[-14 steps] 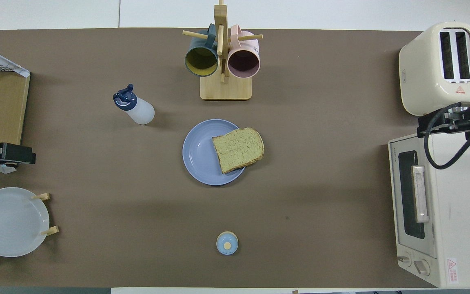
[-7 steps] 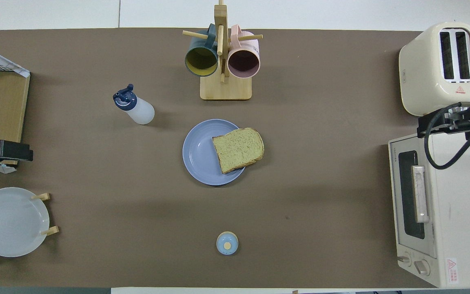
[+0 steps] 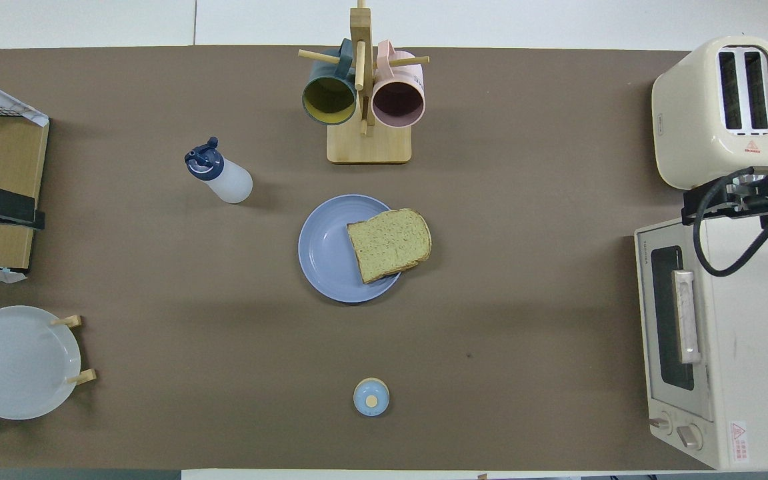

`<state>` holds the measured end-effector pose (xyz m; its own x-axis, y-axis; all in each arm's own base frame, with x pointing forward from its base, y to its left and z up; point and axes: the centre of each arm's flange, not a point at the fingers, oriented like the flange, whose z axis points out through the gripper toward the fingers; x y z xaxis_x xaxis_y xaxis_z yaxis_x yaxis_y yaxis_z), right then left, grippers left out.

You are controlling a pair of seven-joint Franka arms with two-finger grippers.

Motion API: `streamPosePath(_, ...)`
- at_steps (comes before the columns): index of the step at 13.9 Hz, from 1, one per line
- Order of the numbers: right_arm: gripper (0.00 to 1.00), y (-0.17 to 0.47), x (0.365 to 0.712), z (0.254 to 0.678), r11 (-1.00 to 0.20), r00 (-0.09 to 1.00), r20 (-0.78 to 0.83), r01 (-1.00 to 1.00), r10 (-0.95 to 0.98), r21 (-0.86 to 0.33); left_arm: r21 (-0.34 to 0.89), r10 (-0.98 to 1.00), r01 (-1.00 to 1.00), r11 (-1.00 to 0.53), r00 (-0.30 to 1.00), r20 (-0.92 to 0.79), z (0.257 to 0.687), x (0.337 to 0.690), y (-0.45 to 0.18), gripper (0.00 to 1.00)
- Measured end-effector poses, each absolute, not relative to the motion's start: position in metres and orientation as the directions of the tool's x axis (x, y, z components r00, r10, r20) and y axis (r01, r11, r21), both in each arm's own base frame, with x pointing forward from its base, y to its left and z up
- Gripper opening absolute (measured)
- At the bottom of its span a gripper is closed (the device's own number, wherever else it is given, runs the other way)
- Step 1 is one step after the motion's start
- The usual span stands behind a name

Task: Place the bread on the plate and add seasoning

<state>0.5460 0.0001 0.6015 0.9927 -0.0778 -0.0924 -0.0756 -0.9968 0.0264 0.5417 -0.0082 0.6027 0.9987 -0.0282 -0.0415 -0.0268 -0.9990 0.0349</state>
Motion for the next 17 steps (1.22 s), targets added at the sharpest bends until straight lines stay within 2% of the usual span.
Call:
streamPosePath(4,1.00,0.000,0.546,0.602,-0.997,0.993,-0.092,-0.076,-0.078,0.026,0.034,-0.027,-0.026,-0.999,0.999,-0.032,0.586,0.550,-0.009,1.00)
streamPosePath(11,1.00,0.000,0.546,0.602,-0.997,0.993,-0.092,-0.076,-0.078,0.026,0.024,-0.022,-0.020,-1.000,0.998,-0.050,0.621,0.541,-0.003,1.00)
streamPosePath(17,1.00,0.000,0.546,0.602,-0.997,0.993,-0.092,-0.076,-0.078,0.026,0.016,-0.037,-0.036,-0.999,0.998,-0.043,0.623,0.543,-0.011,1.00)
